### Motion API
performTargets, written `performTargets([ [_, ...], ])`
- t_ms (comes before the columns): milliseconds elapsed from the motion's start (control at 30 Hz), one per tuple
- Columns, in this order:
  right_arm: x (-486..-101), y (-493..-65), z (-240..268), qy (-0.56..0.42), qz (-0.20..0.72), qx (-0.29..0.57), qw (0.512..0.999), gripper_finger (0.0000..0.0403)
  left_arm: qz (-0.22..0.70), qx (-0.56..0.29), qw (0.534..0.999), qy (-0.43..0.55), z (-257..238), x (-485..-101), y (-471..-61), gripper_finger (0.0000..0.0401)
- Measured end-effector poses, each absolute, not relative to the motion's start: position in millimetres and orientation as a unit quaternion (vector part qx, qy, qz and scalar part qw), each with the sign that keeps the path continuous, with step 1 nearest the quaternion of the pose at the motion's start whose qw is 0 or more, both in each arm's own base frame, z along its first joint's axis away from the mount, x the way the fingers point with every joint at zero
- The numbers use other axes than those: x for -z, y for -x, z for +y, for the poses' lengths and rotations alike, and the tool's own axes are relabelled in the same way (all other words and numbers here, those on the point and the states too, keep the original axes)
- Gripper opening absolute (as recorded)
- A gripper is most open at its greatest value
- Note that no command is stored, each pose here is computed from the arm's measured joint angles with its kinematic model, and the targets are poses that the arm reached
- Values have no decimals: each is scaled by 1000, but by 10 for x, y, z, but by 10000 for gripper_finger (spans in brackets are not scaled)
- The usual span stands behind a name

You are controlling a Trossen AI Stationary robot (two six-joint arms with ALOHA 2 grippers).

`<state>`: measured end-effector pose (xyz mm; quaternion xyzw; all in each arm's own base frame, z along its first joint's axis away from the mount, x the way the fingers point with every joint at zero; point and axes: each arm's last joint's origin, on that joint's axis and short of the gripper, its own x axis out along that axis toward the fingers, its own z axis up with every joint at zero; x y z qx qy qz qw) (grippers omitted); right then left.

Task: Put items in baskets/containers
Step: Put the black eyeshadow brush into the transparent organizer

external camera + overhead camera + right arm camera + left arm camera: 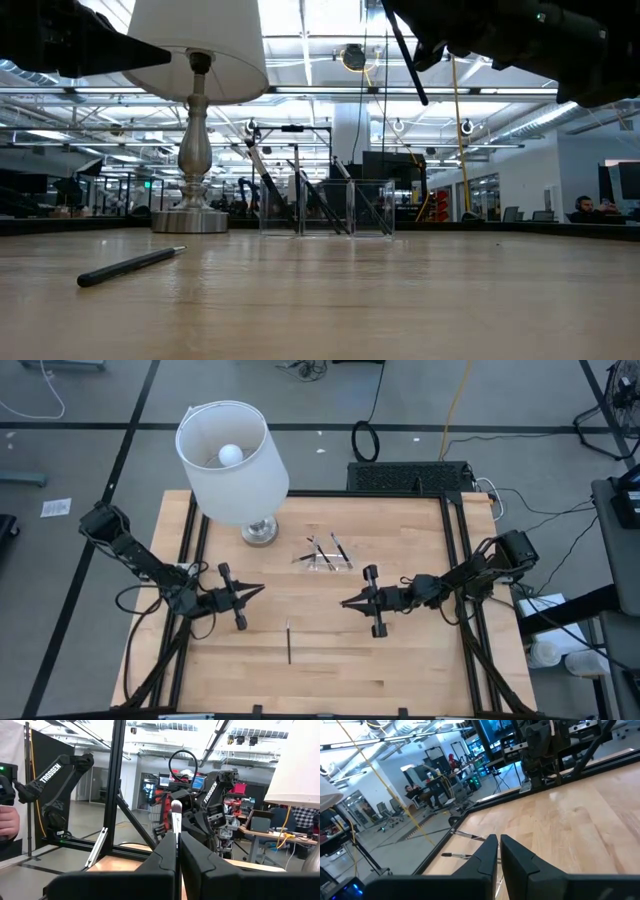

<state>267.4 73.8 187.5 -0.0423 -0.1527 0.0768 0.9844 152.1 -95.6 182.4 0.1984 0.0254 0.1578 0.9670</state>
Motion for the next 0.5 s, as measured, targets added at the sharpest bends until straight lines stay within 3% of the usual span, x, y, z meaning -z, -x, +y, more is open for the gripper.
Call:
performTargets([
  [333,-1981,-2710,753,8,-184,-81,980,0,25,-157,968,-194,-956,-1824,-1521,31],
  [500,-2212,-2841,827,19,-234,-126,964,0,25,-157,968,-194,-956,-1824,-1521,31],
])
